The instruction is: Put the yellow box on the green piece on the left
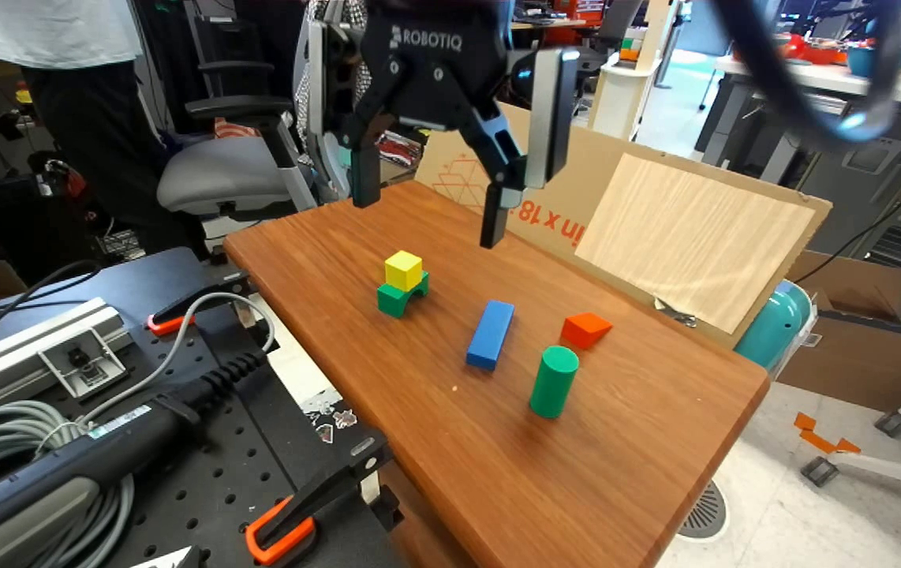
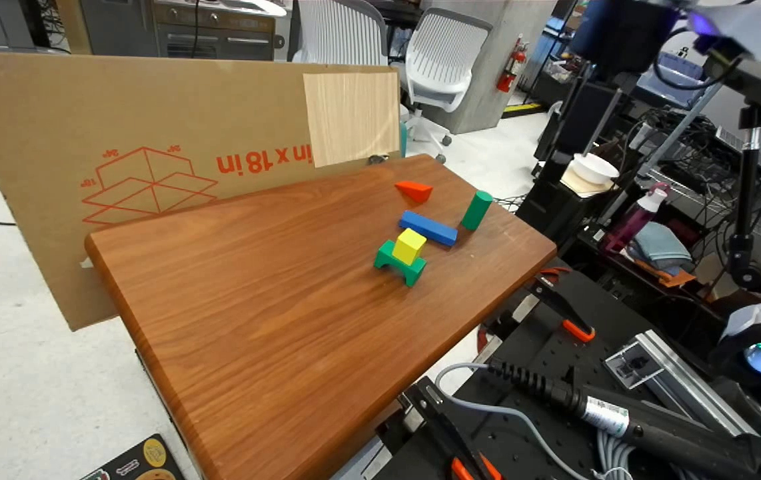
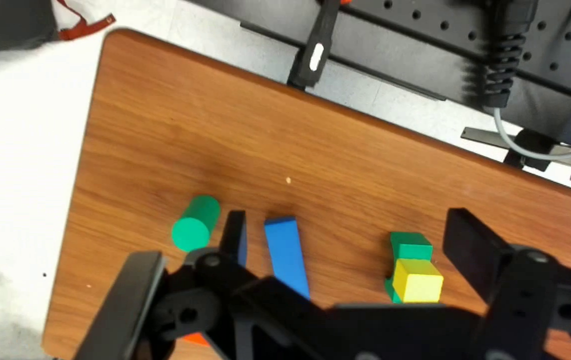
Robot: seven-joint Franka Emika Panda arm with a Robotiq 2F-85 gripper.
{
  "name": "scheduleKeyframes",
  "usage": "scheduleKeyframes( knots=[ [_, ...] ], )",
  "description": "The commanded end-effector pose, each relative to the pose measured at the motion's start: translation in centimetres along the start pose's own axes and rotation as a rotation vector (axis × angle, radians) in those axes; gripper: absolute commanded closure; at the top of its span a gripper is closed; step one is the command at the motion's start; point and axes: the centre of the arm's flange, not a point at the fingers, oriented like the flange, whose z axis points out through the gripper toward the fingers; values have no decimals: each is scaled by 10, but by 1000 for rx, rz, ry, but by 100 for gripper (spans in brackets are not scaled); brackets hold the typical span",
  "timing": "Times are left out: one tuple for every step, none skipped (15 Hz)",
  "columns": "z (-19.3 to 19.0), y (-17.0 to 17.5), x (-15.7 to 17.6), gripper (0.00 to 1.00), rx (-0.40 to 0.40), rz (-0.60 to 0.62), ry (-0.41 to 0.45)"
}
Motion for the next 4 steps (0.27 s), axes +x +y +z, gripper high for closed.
scheduleKeyframes(
  knots=[
    [-8,11,-13,0,7,25,-4],
    [-15,20,-25,0,13,45,-3],
    [-18,25,-32,0,17,57,-1],
    [-20,27,-35,0,18,61,1]
  ],
)
